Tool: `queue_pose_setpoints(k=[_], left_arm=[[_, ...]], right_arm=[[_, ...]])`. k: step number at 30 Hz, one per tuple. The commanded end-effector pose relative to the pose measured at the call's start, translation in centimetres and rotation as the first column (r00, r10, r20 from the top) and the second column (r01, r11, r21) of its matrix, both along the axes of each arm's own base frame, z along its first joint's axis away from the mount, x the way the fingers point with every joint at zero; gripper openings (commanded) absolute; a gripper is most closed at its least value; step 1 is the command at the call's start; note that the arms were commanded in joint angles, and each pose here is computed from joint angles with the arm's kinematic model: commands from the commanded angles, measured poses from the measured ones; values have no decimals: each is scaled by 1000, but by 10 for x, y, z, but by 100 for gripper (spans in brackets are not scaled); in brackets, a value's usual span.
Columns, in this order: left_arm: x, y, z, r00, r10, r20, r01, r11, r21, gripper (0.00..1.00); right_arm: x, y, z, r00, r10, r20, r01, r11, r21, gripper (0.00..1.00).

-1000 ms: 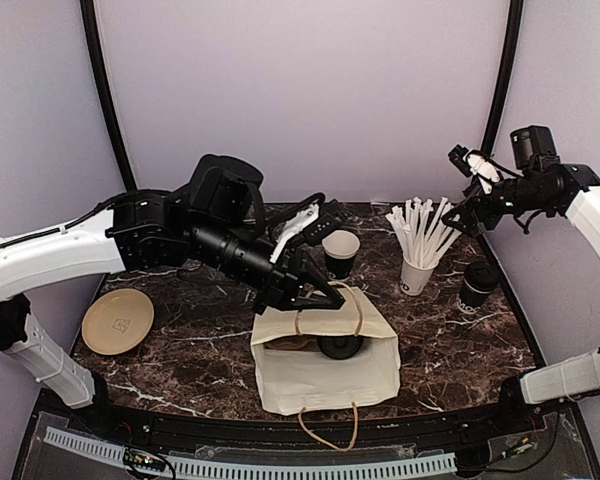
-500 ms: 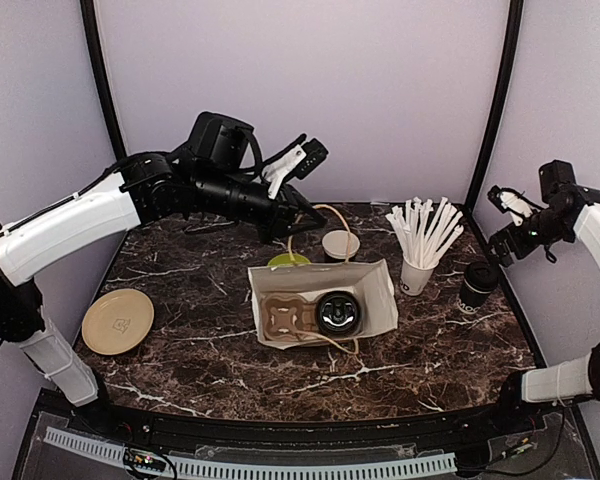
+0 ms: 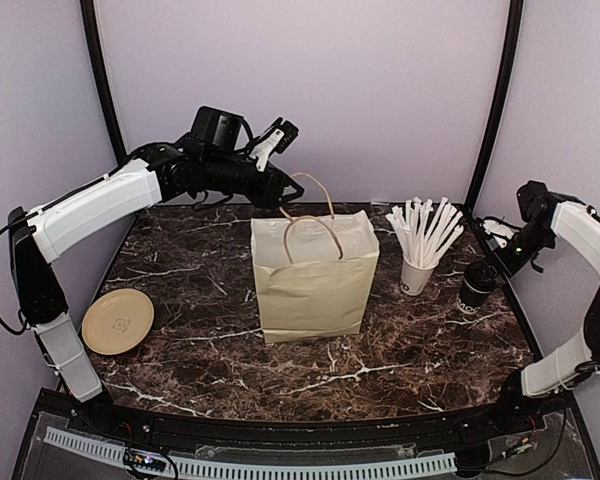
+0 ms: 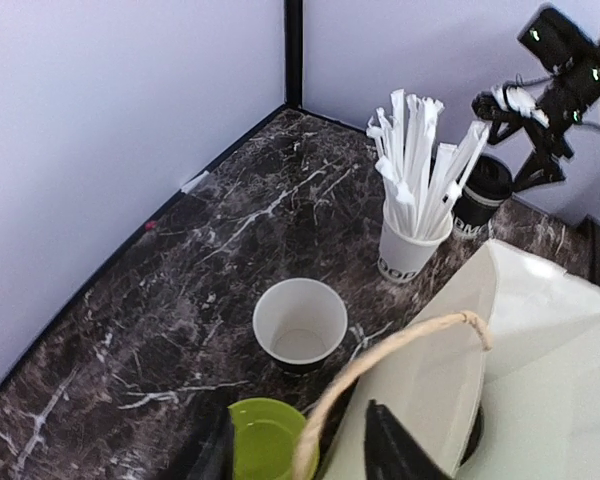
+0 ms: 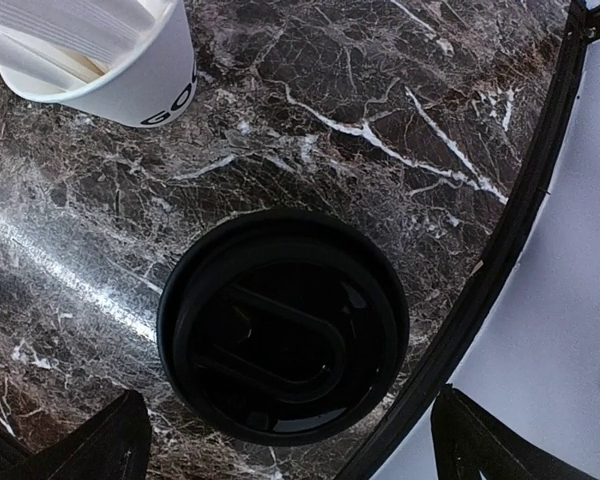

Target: Pack the takeout coffee

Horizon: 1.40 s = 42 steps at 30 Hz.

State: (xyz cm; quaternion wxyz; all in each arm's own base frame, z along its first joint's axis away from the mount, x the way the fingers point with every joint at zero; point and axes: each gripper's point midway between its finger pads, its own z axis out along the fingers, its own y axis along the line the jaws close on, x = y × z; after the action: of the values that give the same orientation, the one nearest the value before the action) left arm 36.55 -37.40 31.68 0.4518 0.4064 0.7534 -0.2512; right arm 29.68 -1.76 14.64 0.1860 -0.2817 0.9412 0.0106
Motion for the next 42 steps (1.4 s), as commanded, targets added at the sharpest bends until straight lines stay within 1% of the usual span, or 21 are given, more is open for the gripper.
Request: queue_pose_setpoints(k=[1,2,4,6,8,12,17,22,25,29,36,39,42], left_arm=[[6,-1,41,996,25,88,-19,998,-61,55],[7,0,43,995,35,93,-29,998,-60,61],[8,3,48,994,47,103,-41,997,-65,69],[6,6,52,992,56,110,-49,996,-70,73],[4,8,57,992,57,116,-48,996,-77,74],[-4,13,64,991,55,118,-44,995,-94,75],[-13,19,73,991,52,123,-39,993,-111,74],[-20,23,73,993,42,113,-29,993,-113,75],[-25,26,72,994,36,107,-24,994,-111,74],[-30,30,68,994,36,100,-25,994,-110,74],[-33,37,70,992,51,113,-39,994,-105,74],[-33,39,70,991,59,121,-47,994,-98,75],[-32,39,70,990,60,124,-48,994,-97,75]], right_arm=[[12,-1,1,999,25,27,-25,1000,-1,99],[13,0,0,999,28,24,-28,1000,5,99],[16,2,-2,999,30,17,-31,999,17,99],[18,2,-5,1000,29,7,-29,999,28,98],[21,3,-9,1000,30,-2,-30,999,34,96],[25,4,-12,999,33,-16,-32,999,44,89],[26,8,-9,999,44,-20,-42,997,70,85],[27,14,-3,999,43,-24,-41,993,109,91],[30,15,-1,999,39,-20,-36,992,124,92],[35,12,-3,999,17,-27,-13,993,118,85],[29,8,-15,999,5,-52,0,996,91,83],[25,6,-18,998,3,-57,2,997,77,74],[21,5,-18,998,0,-59,4,998,67,69]])
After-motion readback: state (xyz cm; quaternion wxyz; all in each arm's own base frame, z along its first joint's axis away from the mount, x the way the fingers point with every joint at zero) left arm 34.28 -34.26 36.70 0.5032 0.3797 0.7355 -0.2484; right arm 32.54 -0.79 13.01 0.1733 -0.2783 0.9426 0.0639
